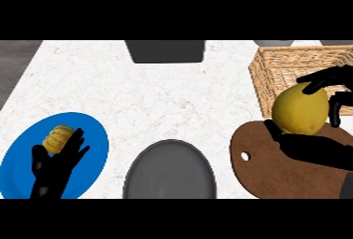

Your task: Pick the lemon from the cutting board and place it in the basket

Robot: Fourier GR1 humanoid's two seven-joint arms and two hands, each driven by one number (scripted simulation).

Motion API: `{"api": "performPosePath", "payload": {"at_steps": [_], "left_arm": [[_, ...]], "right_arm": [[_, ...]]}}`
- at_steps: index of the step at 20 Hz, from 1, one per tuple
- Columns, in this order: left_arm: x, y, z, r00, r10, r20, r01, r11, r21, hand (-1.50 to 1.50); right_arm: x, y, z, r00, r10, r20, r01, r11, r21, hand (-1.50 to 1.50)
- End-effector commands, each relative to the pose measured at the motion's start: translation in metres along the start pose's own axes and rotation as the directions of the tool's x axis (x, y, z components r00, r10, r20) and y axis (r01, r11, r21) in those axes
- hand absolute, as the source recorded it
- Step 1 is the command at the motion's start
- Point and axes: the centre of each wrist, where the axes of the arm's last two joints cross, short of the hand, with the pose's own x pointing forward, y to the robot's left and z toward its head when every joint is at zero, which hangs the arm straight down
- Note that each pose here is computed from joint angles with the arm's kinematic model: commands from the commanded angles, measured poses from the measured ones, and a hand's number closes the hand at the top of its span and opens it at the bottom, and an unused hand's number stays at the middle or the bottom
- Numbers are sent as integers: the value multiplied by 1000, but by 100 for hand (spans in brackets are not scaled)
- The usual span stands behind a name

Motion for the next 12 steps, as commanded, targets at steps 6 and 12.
{"api": "performPosePath", "payload": {"at_steps": [6,12], "left_arm": [[-30,-5,0,995,-22,-101,20,1000,-22,0],[-2,-5,-20,993,-27,-119,26,1000,-14,0]], "right_arm": [[28,-80,-65,996,-15,-84,5,994,-112,150],[2,-103,-93,990,31,-137,-44,995,-94,150]]}}
